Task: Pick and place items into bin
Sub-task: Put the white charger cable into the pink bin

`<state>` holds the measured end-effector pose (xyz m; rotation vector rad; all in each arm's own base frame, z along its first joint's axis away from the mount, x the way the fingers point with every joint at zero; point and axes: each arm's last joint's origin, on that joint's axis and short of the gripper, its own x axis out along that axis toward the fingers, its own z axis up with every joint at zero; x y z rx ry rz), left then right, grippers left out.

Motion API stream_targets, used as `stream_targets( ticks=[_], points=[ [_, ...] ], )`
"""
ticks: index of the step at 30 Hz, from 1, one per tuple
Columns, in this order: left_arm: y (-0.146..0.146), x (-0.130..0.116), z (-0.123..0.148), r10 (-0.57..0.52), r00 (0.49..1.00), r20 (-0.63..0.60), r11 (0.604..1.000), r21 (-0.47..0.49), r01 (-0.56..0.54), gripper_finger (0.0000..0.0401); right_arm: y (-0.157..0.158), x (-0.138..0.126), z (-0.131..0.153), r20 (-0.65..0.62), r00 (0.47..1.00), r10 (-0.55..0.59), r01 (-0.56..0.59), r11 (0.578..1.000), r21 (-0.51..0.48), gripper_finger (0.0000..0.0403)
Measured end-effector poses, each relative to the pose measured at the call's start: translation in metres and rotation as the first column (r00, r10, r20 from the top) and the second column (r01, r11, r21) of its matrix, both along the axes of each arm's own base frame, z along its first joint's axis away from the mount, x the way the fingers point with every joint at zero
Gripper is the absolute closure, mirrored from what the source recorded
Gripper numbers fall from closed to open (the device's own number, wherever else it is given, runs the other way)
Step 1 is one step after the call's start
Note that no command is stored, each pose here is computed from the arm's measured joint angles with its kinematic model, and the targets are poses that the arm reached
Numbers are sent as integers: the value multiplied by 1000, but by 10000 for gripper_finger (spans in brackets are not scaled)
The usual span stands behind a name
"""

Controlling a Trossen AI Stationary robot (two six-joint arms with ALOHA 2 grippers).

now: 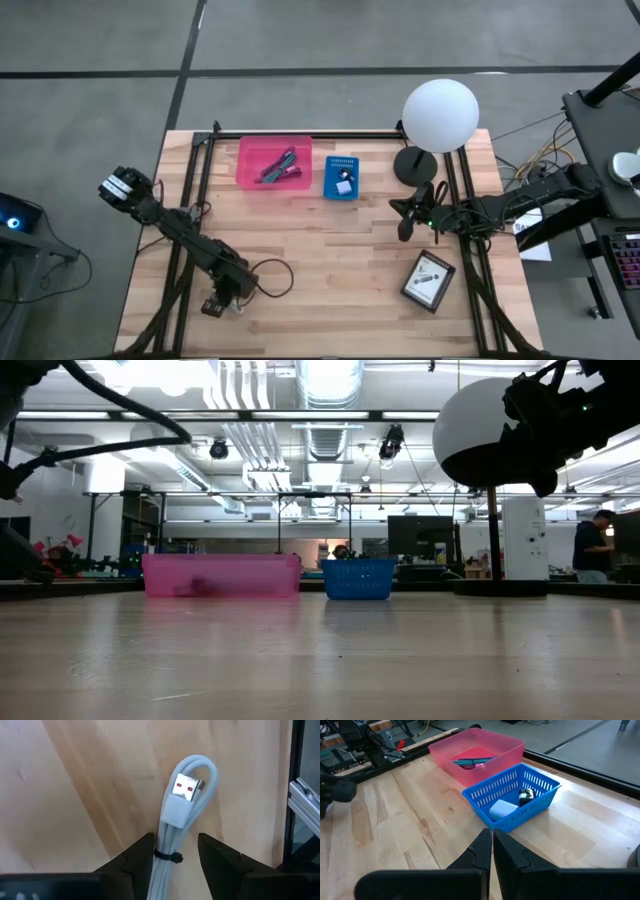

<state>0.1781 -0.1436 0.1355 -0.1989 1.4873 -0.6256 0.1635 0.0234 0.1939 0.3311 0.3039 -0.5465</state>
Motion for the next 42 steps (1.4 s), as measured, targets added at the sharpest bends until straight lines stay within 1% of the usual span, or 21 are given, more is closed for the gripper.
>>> stream_targets(
  ticks=[3, 6, 8, 13, 14, 19, 22, 25, 27, 29, 31, 32, 33, 34, 35, 37, 38, 39, 40, 41, 42],
  points=[
    [0, 0, 0, -10, 1000, 17, 1000, 9, 10, 262, 0, 0, 0, 0, 1000, 0, 0, 1000, 1, 394],
    [0, 0, 0, -18, 1000, 23, 1000, 13, 17, 280, 0, 0, 0, 0, 1000, 0, 0, 1000, 1, 394],
    [0, 0, -1, -16, 1000, 27, 1000, 20, 15, 304, 0, 0, 0, 0, 1000, 0, 0, 1000, -1, 394],
    [-1, 2, -1, -18, 998, 53, 1000, 14, 17, 378, 0, 0, 0, -1, 1000, 1, -1, 1000, -2, 394],
    [-1, 2, -1, -15, 999, 52, 1000, 13, 15, 385, 0, 0, 0, -1, 1000, 1, -1, 1000, -3, 394],
    [0, 4, 3, -18, 998, 63, 1000, 2, 18, 387, 0, 0, 0, -2, 1000, 1, -1, 1000, -3, 394],
    [0, 10, 13, -21, 996, 88, 998, -54, 26, 390, 0, 0, 0, -2, 1000, 1, -1, 1000, -4, 394],
    [5, 19, 25, 20, 990, 142, 998, -68, -10, 391, 0, 0, 0, -2, 1000, 1, -1, 1000, -4, 394],
    [11, 26, 33, 74, 975, 212, 997, -30, -69, 392, 0, 0, 0, -2, 1000, 1, -1, 1000, -4, 394],
    [19, 37, 43, 142, 942, 305, 988, 9, -152, 393, 0, 0, 0, -2, 1000, 1, -1, 1000, -4, 394],
    [31, 48, 53, 196, 889, 413, 966, 77, -249, 393, 0, 0, 0, -2, 1000, 1, -1, 1000, -4, 394],
    [37, 52, 57, 209, 858, 469, 947, 122, -297, 393, 0, 0, 0, -2, 1000, 1, -1, 1000, -4, 394],
    [45, 57, 63, 215, 821, 530, 916, 181, -357, 393, 0, 0, 0, -2, 1000, 1, -1, 1000, -4, 394],
    [52, 63, 68, 223, 775, 591, 871, 237, -430, 393, 0, 0, 0, -2, 1000, 1, -1, 1000, -4, 394],
    [60, 68, 75, 230, 723, 651, 808, 286, -515, 394, 0, 0, 0, -2, 1000, 1, -1, 1000, -4, 394],
    [77, 75, 87, 236, 614, 753, 637, 357, -683, 394, 0, 0, 0, -2, 1000, 1, -1, 1000, -4, 394],
    [87, 79, 92, 236, 565, 791, 544, 375, -751, 394, 0, 0, 0, -2, 1000, 1, -1, 1000, -4, 394],
    [97, 81, 96, 235, 528, 816, 465, 382, -798, 394, 0, 0, 0, -2, 1000, 1, -1, 1000, -4, 394],
    [107, 83, 99, 238, 503, 831, 398, 389, -831, 394, 0, 0, 0, -2, 1000, 1, -1, 1000, -4, 394],
    [118, 85, 100, 245, 490, 837, 346, 396, -850, 394, 0, 0, 0, -1, 1000, 1, -1, 1000, -3, 394],
    [129, 85, 100, 252, 486, 837, 308, 407, -860, 394, 0, 0, 0, 1, 1000, 0, 0, 1000, 0, 394]
  ],
)
